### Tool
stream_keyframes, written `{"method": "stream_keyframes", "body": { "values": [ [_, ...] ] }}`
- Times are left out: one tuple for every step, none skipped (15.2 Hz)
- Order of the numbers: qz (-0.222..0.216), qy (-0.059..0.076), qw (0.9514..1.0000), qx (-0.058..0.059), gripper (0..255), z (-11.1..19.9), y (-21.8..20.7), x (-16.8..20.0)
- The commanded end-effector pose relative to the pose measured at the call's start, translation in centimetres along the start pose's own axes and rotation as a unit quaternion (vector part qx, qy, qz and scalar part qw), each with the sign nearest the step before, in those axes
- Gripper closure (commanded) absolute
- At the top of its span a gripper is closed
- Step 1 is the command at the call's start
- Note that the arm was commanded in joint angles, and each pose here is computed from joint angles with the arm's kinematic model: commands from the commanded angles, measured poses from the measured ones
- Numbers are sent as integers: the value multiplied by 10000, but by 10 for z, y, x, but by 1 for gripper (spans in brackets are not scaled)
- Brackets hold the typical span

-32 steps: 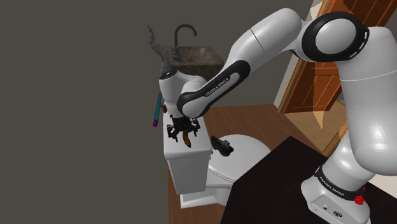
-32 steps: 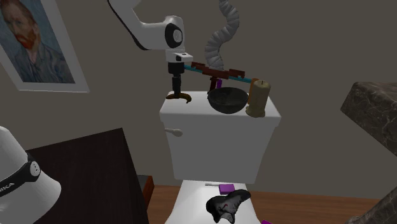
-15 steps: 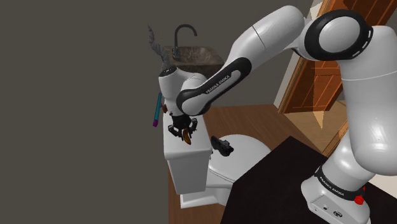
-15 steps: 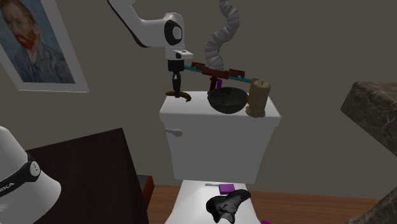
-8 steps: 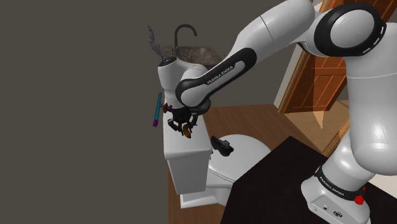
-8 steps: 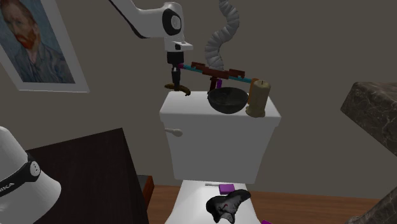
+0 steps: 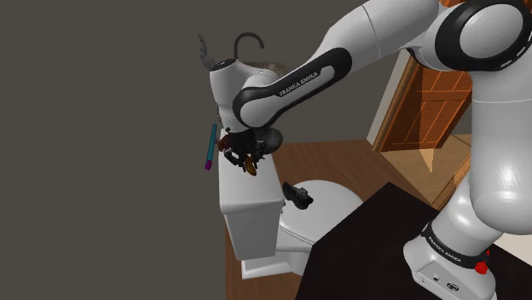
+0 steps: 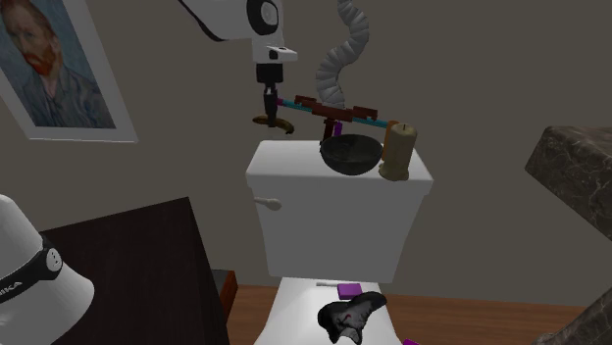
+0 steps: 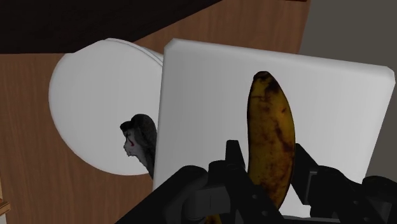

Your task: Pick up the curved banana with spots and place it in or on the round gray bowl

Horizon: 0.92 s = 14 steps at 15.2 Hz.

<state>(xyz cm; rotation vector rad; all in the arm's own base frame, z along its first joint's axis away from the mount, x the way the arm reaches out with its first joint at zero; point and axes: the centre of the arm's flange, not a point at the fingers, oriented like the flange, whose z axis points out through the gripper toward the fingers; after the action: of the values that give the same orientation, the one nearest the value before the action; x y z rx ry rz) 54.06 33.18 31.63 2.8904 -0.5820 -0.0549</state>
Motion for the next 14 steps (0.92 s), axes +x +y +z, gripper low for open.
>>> {"method": "stream_keyframes", "body": {
  "values": [
    [-1,0,10000,-1,255,-10,2,-1],
    [-1,0,10000,-1,255,-16,3,-1],
    [-1,0,10000,-1,255,-21,4,-1],
    [-1,0,10000,-1,255,-26,5,-1],
    [-1,0,10000,-1,255,-31,7,-1],
    [-1,0,10000,-1,255,-36,8,-1],
    [-1,0,10000,-1,255,-41,9,-1],
    [-1,0,10000,-1,255,-47,10,-1],
    [-1,0,10000,-1,255,-52,11,-1],
    [-1,0,10000,-1,255,-57,12,-1],
    [-1,-1,10000,-1,255,-59,12,-1],
    [-1,0,10000,-1,255,-58,17,11],
    [-1,0,10000,-1,255,-58,22,24],
    [-1,0,10000,-1,255,-57,27,36]
  ]
}}
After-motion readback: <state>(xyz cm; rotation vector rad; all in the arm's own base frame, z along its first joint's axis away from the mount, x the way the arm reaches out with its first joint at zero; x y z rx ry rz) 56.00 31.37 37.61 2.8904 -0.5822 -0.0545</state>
